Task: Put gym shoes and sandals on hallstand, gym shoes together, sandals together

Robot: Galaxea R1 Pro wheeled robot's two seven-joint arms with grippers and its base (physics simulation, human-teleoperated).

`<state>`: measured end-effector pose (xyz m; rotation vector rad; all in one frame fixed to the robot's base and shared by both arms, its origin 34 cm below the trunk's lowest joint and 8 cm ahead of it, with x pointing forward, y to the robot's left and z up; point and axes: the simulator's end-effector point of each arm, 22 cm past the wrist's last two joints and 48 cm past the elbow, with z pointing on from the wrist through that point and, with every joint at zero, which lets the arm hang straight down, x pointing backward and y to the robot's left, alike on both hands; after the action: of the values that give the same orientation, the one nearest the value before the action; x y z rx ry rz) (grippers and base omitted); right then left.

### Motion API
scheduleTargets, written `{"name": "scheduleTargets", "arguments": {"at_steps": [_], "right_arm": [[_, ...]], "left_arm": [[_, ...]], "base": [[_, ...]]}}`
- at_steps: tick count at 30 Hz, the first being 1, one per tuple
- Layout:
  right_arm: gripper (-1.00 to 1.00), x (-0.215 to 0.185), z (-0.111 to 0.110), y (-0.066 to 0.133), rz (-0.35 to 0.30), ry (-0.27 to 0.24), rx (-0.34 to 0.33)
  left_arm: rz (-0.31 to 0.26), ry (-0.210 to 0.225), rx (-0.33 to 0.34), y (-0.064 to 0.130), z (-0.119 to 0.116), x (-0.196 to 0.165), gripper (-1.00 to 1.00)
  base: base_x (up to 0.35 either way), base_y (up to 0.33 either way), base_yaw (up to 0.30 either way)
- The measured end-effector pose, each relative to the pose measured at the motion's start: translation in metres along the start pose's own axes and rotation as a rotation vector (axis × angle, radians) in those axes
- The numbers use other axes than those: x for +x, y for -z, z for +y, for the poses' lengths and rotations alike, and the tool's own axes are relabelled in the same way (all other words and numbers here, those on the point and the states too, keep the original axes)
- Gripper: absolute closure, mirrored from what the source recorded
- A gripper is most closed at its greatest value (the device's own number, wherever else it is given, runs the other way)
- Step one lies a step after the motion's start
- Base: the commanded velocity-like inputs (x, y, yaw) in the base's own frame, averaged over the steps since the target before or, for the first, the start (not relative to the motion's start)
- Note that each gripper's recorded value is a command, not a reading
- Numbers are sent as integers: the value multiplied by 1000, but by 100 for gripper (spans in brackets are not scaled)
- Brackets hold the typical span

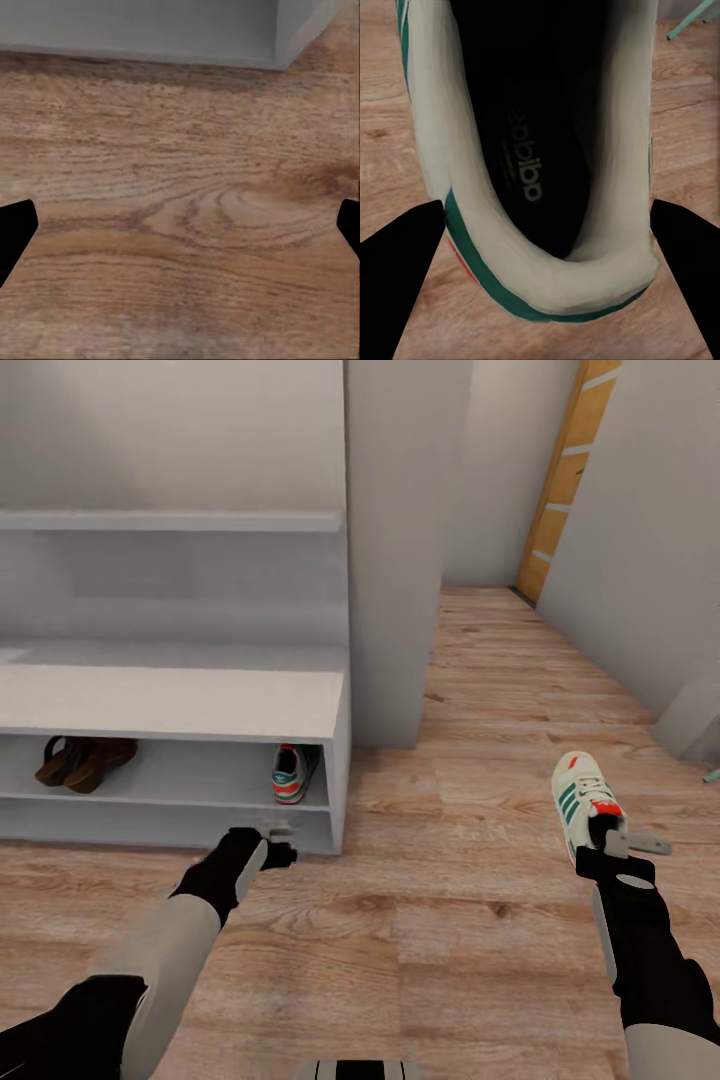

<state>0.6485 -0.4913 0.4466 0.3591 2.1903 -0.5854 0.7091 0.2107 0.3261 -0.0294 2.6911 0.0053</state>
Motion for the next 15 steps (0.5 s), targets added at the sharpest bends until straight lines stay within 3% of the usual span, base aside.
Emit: {"name": "scheduleTargets", "arguments": {"at_steps": [1,5,15], "right_arm": [[100,0,0,0,1,0,-1],[100,0,0,0,1,0,0],[100,0,1,-1,-8,-3,-3]], "left_arm": [[-37,8,5,-11,0,24,-100],[-56,15,5,-22,0,62,-100],[-178,30,5,-11,4,59,-100]], "base": [[0,0,0],[-93,124,0],[-191,250,0]]}}
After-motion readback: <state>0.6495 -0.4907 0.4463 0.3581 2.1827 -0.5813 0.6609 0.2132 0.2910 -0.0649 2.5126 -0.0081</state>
